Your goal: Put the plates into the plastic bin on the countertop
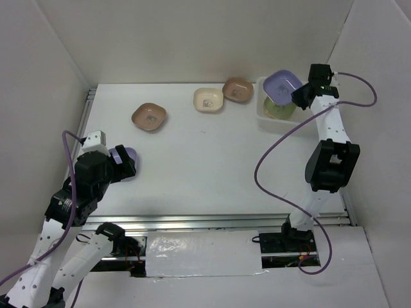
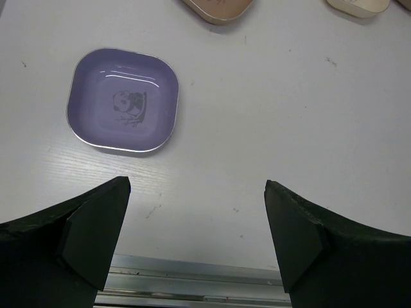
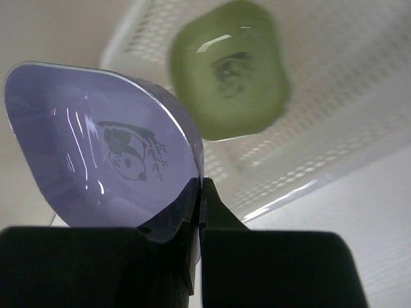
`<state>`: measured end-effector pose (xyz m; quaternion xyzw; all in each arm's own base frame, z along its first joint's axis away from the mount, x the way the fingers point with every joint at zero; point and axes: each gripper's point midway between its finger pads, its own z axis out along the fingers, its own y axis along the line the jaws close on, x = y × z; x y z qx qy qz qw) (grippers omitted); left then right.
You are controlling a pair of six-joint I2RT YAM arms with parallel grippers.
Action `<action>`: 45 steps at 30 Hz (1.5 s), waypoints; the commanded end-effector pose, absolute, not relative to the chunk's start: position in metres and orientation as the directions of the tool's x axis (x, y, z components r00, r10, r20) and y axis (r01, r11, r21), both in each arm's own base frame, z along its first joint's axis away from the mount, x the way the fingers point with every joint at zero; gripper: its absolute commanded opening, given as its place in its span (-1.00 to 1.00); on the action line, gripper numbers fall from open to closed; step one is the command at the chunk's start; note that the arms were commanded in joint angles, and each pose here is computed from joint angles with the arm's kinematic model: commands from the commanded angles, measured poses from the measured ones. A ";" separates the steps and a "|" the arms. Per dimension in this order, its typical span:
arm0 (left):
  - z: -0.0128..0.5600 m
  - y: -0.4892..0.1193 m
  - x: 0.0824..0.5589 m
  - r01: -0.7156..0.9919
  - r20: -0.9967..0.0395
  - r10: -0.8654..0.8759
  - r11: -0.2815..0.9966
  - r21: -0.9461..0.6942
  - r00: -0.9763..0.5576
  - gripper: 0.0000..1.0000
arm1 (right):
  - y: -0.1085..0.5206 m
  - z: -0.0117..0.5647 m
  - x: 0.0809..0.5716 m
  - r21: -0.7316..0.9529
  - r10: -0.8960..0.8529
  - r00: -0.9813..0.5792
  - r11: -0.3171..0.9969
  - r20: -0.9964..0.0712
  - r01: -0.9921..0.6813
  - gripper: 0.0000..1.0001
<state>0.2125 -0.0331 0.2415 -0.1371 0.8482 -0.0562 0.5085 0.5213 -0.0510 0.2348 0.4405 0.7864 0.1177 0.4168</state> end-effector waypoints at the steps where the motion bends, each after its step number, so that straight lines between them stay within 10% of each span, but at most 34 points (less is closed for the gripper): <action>1: 0.249 -0.035 0.219 -0.155 -0.864 -0.280 0.959 -0.236 -0.419 0.99 | -0.056 0.210 0.503 0.556 0.852 -0.231 0.489 -0.470 0.672 -1.00; 21: 0.242 -0.033 0.222 -0.181 -0.854 -0.277 0.959 -0.218 -0.440 0.99 | -0.098 0.156 0.508 0.578 0.927 0.339 -0.189 -0.163 0.794 -1.00; 31: 0.243 -0.034 0.222 -0.176 -0.855 -0.277 0.959 -0.220 -0.439 0.99 | -0.083 0.153 0.529 0.620 0.896 0.440 -0.311 -0.062 0.721 -0.98; 34: 0.242 -0.035 0.223 -0.173 -0.854 -0.274 0.960 -0.219 -0.442 0.99 | -0.078 0.163 0.546 0.660 0.911 0.412 -0.294 -0.026 0.692 -0.77; 38: 0.243 -0.034 0.223 -0.172 -0.855 -0.275 0.960 -0.220 -0.440 0.99 | -0.062 0.171 0.573 0.691 0.953 0.303 -0.219 0.001 0.689 0.54; 45: 0.242 -0.035 0.223 -0.173 -0.854 -0.275 0.960 -0.220 -0.441 0.99 | -0.024 0.242 0.595 0.822 0.998 0.050 0.004 -0.039 0.569 0.63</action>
